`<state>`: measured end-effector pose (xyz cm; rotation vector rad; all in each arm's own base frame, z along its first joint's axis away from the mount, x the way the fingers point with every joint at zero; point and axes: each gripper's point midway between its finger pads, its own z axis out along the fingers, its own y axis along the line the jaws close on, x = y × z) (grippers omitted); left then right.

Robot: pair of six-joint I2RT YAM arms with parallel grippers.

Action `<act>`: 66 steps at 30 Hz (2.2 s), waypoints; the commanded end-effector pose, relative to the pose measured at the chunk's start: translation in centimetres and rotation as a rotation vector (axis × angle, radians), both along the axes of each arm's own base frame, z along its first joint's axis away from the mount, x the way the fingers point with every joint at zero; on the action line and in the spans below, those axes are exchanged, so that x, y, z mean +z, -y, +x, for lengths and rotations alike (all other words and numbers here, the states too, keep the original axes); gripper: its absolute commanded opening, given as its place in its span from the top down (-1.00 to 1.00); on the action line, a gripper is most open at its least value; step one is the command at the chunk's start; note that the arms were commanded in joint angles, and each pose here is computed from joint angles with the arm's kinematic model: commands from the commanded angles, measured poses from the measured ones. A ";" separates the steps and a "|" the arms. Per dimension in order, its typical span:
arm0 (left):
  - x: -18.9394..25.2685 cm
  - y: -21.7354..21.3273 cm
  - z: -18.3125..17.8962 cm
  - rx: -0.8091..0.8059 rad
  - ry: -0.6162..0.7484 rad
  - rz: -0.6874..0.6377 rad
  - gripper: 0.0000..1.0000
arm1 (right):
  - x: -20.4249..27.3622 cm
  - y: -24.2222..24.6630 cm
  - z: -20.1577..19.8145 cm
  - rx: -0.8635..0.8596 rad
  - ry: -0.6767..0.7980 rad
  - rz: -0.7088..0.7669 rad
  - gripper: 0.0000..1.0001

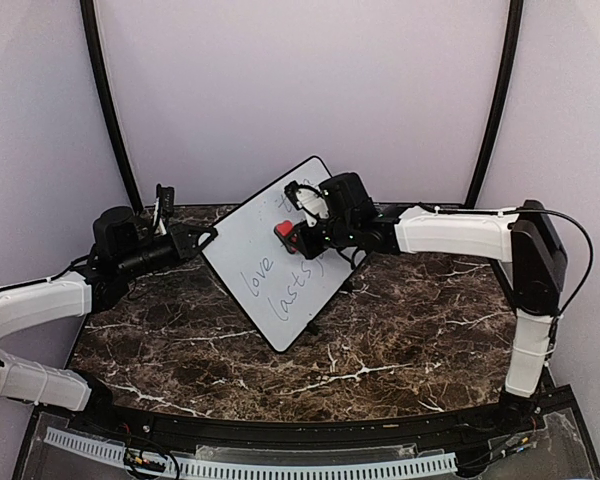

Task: Erase the whiteboard
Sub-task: Erase the whiteboard at the center of the board.

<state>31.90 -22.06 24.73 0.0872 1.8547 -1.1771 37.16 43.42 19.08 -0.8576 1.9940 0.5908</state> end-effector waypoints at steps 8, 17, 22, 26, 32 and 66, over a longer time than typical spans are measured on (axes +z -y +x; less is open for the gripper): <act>5.7 2.1 -3.5 -0.188 0.207 -0.081 1.00 | 0.0 -1.5 1.1 0.015 -0.026 0.021 0.94; 6.0 2.1 -3.6 -0.190 0.215 -0.081 1.00 | 2.8 -3.8 3.8 0.002 0.023 0.024 0.94; 6.2 2.1 -3.7 -0.191 0.220 -0.083 1.00 | 1.6 -2.7 2.8 0.007 0.003 0.009 0.94; 6.3 2.1 -3.8 -0.193 0.222 -0.085 1.00 | -0.2 -2.2 -0.3 0.075 -0.051 0.011 0.95; 6.2 2.2 -3.7 -0.199 0.216 -0.089 1.00 | -2.7 -1.4 -3.7 0.107 -0.074 -0.034 0.95; 6.2 2.2 -3.8 -0.200 0.217 -0.088 1.00 | -3.5 3.6 3.3 -0.081 -0.035 -0.079 0.95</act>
